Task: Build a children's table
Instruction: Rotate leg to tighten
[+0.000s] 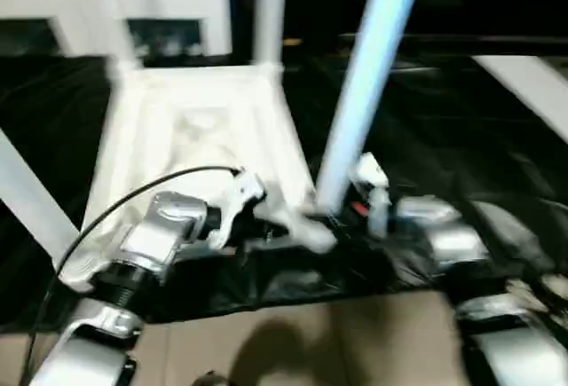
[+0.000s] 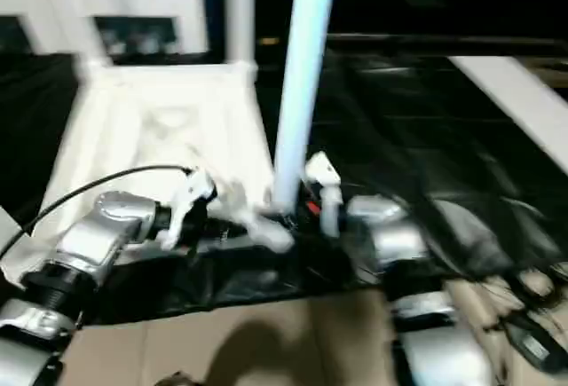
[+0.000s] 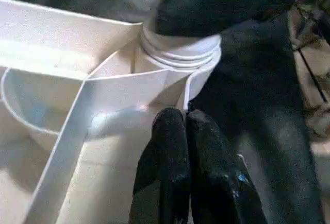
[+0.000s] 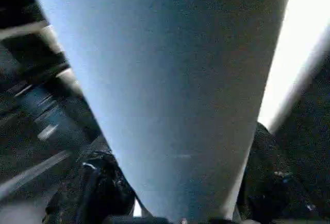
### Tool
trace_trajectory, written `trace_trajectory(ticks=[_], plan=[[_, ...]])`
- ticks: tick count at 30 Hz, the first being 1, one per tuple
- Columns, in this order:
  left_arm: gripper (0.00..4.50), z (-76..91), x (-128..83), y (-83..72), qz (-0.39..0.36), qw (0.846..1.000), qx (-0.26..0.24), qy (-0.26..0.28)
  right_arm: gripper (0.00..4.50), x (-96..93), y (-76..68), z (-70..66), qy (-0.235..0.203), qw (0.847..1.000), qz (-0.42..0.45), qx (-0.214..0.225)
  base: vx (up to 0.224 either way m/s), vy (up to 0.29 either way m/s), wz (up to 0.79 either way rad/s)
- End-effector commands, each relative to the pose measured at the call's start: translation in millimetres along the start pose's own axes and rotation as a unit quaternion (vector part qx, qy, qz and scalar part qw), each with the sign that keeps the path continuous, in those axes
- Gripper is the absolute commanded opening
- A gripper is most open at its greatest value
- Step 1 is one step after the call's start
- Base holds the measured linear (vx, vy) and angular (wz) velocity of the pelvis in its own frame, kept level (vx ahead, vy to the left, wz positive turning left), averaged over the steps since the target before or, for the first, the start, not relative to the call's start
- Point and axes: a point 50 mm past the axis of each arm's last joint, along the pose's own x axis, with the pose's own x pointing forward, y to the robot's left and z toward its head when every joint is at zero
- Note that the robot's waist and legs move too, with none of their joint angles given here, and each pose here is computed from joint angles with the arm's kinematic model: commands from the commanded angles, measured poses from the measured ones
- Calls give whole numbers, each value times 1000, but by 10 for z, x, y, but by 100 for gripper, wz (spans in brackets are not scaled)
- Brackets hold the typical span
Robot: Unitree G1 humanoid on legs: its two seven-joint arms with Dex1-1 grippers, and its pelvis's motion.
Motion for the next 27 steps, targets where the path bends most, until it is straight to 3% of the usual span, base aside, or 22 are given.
trace_trajectory(ticks=[1,7,9,10,11,12,15,17,23,25,27], plan=[[0,118,185,-130,-10,1000,6,-25,209,150,118,-276,34,996,-56,67,0,0,0],[0,149,259,-128,20,999,10,-24,208,361,224,-227,5,987,-126,95,0,0,0],[0,143,258,-122,25,999,15,-18,208,420,264,-188,-2,987,-134,83,0,0,0],[0,143,258,-122,25,999,15,-18,243,420,264,-188,-2,987,-134,83,0,0,0],[0,134,235,-101,31,999,21,-13,243,420,261,-156,-7,989,-135,62,0,0,0],[0,130,221,-91,33,999,26,-10,277,403,244,-145,-10,989,-135,60,0,0,0],[0,125,196,-73,42,998,36,-9,298,369,218,-131,-15,989,-130,62,0,0,0],[0,116,145,-40,61,997,53,-2,312,303,176,-123,-7,992,-125,36,0,0,0],[0,99,60,-20,68,997,29,-1,312,196,147,-121,-7,995,-100,22,0,0,0],[42,88,38,-20,63,998,14,1,323,173,136,-123,-7,995,-98,20,0,0,0],[56,85,4,-17,60,998,-1,-4,323,147,116,-133,-4,995,-99,17,0,0,0]])
